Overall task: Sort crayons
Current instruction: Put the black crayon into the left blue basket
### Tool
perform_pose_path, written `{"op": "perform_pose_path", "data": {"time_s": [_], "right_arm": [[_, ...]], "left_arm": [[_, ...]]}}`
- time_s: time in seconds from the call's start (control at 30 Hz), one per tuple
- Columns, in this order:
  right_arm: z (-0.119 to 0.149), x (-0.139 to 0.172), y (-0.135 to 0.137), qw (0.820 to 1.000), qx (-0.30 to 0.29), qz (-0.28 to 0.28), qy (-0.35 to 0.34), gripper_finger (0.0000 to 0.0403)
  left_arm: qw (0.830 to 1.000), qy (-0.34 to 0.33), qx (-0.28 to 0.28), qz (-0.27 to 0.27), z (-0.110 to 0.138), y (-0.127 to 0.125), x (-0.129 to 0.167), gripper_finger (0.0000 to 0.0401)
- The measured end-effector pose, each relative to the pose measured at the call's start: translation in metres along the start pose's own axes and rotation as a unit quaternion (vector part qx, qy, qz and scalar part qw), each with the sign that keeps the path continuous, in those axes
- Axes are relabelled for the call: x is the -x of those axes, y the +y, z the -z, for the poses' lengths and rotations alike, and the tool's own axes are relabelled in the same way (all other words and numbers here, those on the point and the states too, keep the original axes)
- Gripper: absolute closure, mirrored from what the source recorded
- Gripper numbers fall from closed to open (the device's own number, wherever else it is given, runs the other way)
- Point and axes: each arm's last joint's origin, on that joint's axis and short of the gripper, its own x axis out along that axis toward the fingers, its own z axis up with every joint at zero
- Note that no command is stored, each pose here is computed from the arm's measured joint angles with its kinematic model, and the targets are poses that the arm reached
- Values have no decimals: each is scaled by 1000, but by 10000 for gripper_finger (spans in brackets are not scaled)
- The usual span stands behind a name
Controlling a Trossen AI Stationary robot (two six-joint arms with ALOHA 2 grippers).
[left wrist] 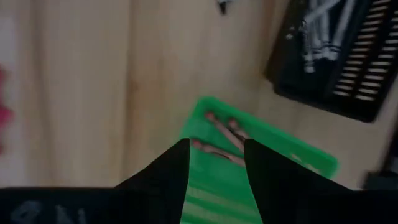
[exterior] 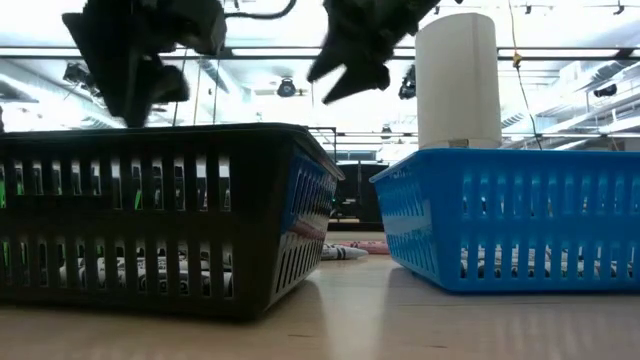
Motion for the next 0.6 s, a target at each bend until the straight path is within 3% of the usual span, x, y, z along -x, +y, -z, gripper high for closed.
{"op": "perform_pose_path", "data": {"time_s": [0.2, 0.33, 0.43, 0.6], "right_arm": [[22, 3, -2, 994, -3, 27, 110, 105], [31, 5, 3, 990, 30, 27, 137, 118], [40, 0, 5, 989, 44, 22, 137, 127], [54, -11, 6, 991, 39, -11, 131, 137]], "left_arm": [[995, -27, -67, -74, 2, -4, -1, 237], [985, -51, -120, -115, 1, -8, -1, 237], [979, -89, -150, -109, -5, -13, -2, 237], [976, -129, -147, -94, -3, -13, -17, 237]]}}
